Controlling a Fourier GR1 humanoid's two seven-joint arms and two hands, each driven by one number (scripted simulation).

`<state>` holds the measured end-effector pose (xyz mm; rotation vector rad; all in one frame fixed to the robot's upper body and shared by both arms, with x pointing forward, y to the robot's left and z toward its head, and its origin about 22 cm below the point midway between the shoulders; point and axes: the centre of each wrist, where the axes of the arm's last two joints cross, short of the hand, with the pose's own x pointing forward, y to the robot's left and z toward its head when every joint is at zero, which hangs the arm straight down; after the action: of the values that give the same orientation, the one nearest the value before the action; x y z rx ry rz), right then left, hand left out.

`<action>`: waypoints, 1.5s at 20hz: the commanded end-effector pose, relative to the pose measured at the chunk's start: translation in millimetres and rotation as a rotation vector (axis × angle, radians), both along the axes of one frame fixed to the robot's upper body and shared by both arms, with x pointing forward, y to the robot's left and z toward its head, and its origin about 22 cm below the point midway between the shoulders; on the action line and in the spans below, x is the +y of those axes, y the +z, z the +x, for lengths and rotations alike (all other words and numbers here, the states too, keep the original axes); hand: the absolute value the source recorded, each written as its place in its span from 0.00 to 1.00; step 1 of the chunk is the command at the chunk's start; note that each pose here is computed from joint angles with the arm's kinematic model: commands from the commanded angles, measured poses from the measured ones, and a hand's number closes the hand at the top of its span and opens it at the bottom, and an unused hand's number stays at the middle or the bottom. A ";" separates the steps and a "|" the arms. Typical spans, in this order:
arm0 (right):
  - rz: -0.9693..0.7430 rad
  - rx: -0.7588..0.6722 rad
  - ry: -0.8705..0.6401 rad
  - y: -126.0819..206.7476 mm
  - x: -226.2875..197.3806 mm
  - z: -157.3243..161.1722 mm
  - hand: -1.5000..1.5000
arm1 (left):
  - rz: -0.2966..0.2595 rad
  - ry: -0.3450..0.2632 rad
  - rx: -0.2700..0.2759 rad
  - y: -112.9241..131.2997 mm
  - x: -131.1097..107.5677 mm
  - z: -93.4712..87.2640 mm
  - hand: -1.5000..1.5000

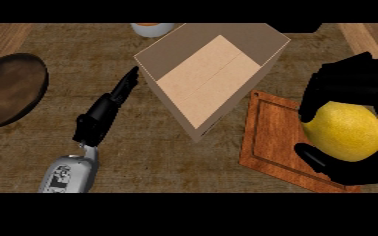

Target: Pick the lemon from the cutting board and place it in the cardboard box

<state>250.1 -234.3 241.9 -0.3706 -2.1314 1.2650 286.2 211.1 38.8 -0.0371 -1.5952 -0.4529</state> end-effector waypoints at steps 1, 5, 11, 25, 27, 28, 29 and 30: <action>0.014 0.040 -0.026 19.8 25.8 18.4 1.00 | 0.011 -0.004 -0.009 7.3 -3.9 -4.4 0.50; 0.036 0.056 -0.023 10.3 54.4 37.3 1.00 | -0.007 -0.010 0.008 -0.7 -4.0 -9.3 0.50; 0.067 0.061 -0.070 16.3 79.3 76.1 1.00 | 0.005 -0.016 0.015 -6.2 -16.5 -5.5 0.50; -0.116 0.030 -0.131 -73.3 117.8 143.0 1.00 | -0.013 -0.009 -0.009 18.7 -4.2 17.0 0.50; -0.155 0.059 -0.136 -87.0 132.4 148.5 1.00 | -0.011 -0.015 -0.003 -3.4 -11.9 2.7 0.50; -0.130 0.147 -0.128 -98.7 139.1 144.3 1.00 | -0.003 -0.009 -0.017 -16.1 -5.4 -3.5 0.50; -0.103 0.196 -0.174 -105.9 139.5 145.7 1.00 | 0.014 -0.009 -0.009 -0.8 -11.8 -12.2 0.50; -0.073 0.271 -0.197 -102.2 130.8 159.6 0.00 | -0.004 -0.051 -0.012 -2.7 -6.5 -5.3 0.50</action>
<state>396.0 -106.6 159.1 -0.4756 -1.9010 1.2778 285.1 202.2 40.4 -0.0537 -1.6196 -0.4671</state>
